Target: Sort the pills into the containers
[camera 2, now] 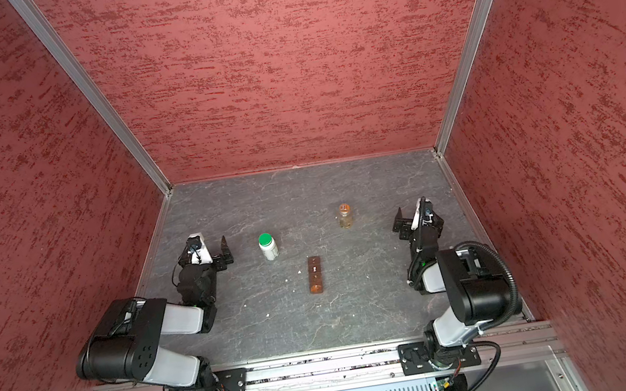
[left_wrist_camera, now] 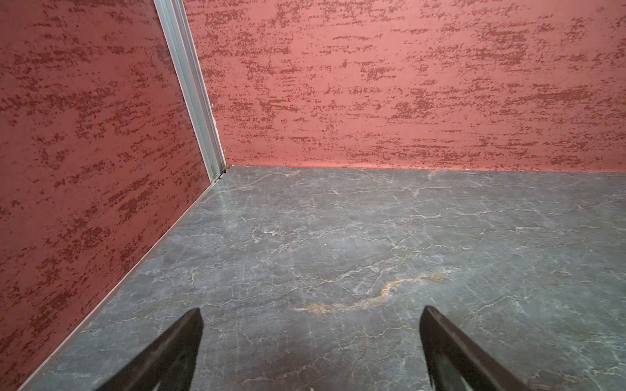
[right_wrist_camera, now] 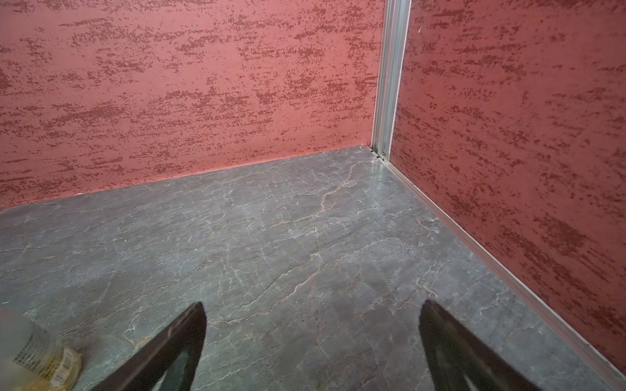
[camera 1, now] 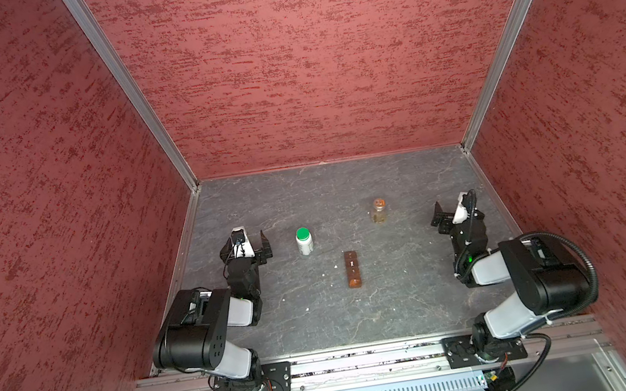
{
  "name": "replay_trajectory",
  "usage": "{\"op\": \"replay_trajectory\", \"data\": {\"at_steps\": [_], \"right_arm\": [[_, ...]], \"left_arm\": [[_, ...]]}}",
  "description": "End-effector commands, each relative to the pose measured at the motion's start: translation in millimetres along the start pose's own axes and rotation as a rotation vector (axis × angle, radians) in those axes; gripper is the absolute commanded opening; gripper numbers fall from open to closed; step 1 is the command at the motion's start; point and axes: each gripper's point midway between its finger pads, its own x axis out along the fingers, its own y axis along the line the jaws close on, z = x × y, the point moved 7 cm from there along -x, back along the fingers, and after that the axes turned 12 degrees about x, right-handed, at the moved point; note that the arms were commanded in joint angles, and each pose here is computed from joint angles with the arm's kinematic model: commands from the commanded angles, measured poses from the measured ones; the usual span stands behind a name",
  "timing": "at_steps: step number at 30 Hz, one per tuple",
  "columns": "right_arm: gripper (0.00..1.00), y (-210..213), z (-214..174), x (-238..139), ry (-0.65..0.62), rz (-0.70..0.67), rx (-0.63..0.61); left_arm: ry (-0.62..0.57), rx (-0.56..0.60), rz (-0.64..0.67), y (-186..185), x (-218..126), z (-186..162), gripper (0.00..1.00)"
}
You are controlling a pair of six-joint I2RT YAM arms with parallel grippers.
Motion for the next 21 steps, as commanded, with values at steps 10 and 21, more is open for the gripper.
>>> {"op": "replay_trajectory", "data": {"at_steps": [10, 21], "right_arm": [[0.99, 1.5, 6.8, -10.8, -0.071, 0.047, -0.006], [0.99, 5.2, 5.6, 2.7, -0.016, 0.04, -0.021]], "left_arm": [[0.123, -0.075, -0.059, 5.8, 26.3, -4.0, 1.0], [0.117, -0.077, -0.058, 6.2, 26.7, -3.5, 0.99]]}}
